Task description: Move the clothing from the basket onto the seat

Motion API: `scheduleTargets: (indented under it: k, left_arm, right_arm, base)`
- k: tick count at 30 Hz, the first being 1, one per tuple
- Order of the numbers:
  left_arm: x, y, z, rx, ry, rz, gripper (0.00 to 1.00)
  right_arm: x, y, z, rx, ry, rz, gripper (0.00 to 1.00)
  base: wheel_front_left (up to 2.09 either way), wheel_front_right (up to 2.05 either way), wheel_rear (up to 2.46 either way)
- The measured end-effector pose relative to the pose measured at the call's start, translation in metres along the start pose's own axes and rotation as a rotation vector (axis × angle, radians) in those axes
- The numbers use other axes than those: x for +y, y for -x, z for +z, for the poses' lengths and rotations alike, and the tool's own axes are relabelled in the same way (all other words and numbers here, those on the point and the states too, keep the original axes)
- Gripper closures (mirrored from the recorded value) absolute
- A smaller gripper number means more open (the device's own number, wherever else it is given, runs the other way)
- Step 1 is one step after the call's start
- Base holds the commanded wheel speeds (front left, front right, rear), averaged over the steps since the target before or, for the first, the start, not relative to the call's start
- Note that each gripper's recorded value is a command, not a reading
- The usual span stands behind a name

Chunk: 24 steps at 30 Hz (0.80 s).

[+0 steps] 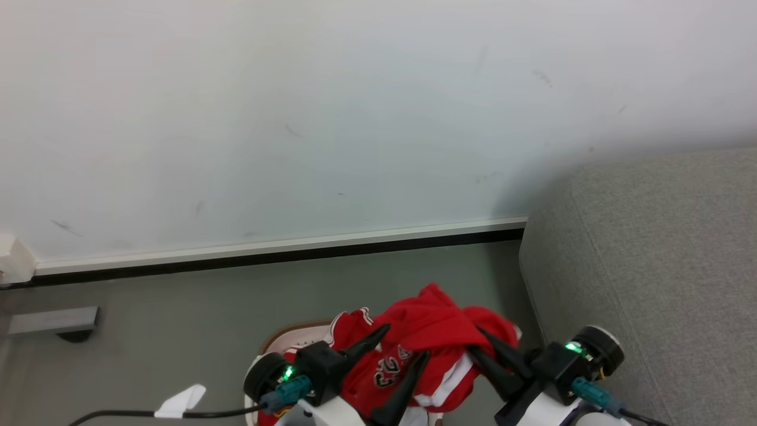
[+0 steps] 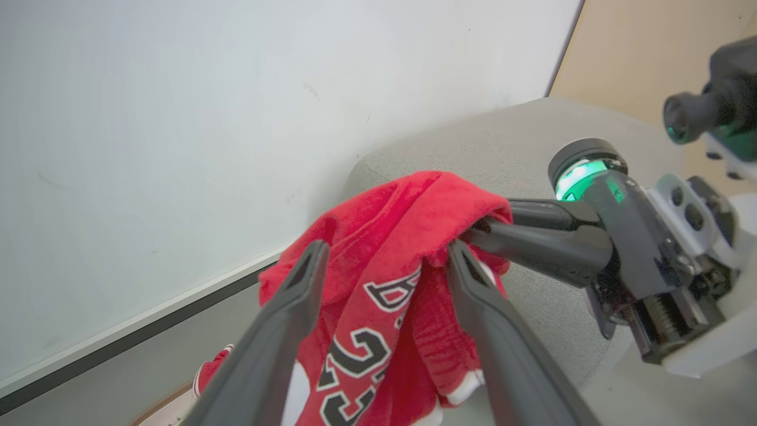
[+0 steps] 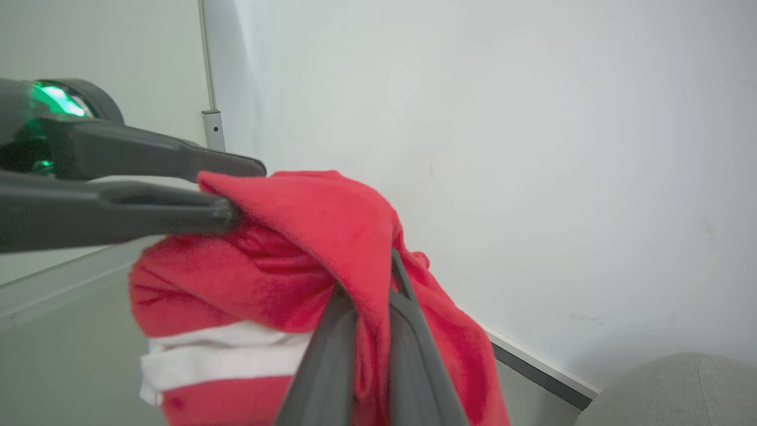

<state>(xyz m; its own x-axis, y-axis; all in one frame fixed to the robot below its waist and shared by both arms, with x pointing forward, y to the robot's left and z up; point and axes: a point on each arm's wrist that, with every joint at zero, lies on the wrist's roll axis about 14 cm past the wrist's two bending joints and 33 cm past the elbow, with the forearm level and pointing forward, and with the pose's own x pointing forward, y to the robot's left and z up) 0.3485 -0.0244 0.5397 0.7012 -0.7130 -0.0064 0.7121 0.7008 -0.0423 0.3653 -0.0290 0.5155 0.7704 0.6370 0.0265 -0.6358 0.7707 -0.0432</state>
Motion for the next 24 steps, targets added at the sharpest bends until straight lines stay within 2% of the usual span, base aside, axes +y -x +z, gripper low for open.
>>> scheduleTargets:
  k: [10, 24]
  left_arm:
    - [-0.010, -0.013, -0.012, -0.018, -0.007, -0.040, 0.00]
    - [-0.061, -0.053, -0.025, -0.018, 0.010, -0.229, 0.00]
  right_arm:
    - [-0.058, 0.028, 0.015, -0.055, 0.006, -0.202, 1.00]
    - [-0.123, 0.109, 0.020, -0.063, 0.041, -0.508, 1.00]
  base:
    - [0.00, 0.00, 0.00]
    - [0.00, 0.00, 0.00]
